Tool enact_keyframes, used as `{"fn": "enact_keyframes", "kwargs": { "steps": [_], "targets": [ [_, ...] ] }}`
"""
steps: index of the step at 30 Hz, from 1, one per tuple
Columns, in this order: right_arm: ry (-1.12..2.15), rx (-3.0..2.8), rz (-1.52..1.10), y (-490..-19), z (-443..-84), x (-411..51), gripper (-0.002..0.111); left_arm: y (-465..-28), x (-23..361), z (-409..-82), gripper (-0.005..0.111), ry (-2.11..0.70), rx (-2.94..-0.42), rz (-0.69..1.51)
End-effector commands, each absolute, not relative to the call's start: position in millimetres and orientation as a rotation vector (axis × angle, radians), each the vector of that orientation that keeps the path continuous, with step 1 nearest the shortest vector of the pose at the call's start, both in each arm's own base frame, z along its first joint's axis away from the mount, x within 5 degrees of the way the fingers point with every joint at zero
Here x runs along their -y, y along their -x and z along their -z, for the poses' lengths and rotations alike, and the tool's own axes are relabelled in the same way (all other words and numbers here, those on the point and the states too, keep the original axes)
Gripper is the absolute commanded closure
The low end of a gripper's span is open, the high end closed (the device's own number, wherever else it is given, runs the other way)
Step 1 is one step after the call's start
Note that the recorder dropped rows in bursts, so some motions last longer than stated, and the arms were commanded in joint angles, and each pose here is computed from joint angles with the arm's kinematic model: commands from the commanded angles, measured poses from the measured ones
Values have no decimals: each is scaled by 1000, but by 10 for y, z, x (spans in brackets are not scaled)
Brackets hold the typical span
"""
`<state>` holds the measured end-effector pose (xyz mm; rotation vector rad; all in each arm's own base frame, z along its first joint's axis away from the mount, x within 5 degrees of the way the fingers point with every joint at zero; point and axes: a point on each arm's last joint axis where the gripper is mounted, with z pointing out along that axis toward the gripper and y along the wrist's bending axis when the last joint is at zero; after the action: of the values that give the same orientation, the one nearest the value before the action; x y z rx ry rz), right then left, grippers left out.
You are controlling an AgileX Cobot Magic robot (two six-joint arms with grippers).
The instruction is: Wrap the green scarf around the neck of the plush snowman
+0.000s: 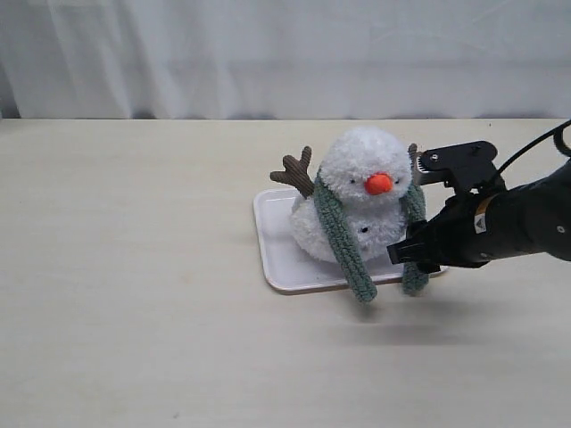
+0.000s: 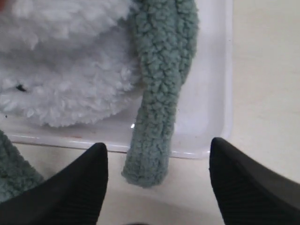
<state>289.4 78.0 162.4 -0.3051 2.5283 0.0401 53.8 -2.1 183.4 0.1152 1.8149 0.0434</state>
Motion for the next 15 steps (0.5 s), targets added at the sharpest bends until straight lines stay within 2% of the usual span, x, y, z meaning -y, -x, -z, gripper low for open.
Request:
{"fn": "enact_keyframes", "kwargs": {
  "steps": [1,5,7,15],
  "targets": [
    [299,-2542,-71,-2968,-1411,-806,49,-539,24,-1839,107,-113,-1804,-36],
    [312,-2557,-78,-2992,-1290,-821,49,-539,24,-1839,107,-113,-1804,-36],
    [319,-2555,-79,-2998,-1270,-825,52,-539,24,-1839,107,-113,-1804,-36],
    [322,-2561,-84,-3006,-1219,-832,98,-539,24,-1839,107,-113,-1804,-36]
  ]
}}
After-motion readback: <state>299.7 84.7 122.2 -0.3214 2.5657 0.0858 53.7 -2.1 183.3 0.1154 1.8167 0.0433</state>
